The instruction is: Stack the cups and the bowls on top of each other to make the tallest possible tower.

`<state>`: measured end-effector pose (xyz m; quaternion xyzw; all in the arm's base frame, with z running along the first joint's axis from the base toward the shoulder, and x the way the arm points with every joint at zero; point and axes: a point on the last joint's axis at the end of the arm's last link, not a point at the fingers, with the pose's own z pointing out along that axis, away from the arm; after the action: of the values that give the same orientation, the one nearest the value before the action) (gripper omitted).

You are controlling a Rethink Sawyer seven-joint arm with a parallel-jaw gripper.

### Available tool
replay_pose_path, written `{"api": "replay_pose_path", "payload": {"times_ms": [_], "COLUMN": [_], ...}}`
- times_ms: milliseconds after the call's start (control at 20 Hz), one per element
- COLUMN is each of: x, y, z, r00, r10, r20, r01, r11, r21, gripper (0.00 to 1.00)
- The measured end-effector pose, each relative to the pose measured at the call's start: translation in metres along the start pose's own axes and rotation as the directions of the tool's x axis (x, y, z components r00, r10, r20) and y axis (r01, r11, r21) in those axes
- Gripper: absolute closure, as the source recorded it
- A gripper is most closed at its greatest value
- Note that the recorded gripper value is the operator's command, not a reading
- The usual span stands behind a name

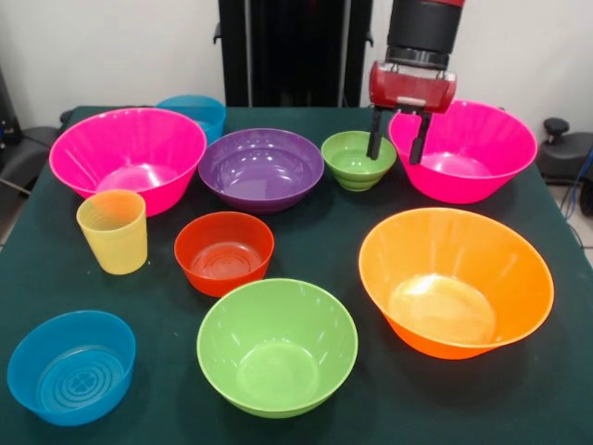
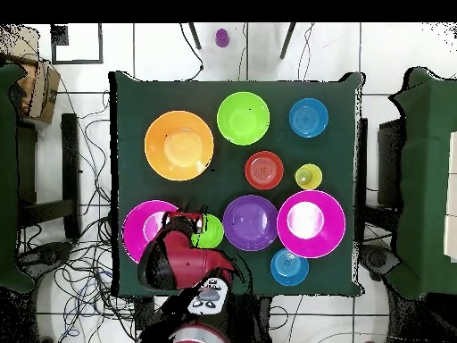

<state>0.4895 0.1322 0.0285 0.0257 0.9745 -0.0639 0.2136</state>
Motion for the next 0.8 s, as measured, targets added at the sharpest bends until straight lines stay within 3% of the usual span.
{"api": "replay_pose_path", "payload": {"times_ms": [250,800], "x": [0.003,0.011], "y": [0.01,0.019], "z": [-0.027,-0.047], "r00": [0.9996,0.9991], "r10": [-0.019,-0.037], "r20": [0.018,0.022], "r01": [0.019,0.038], "r11": [0.9998,0.9991], "r21": [-0.01,-0.018], "gripper": [0.0,0.0]}}
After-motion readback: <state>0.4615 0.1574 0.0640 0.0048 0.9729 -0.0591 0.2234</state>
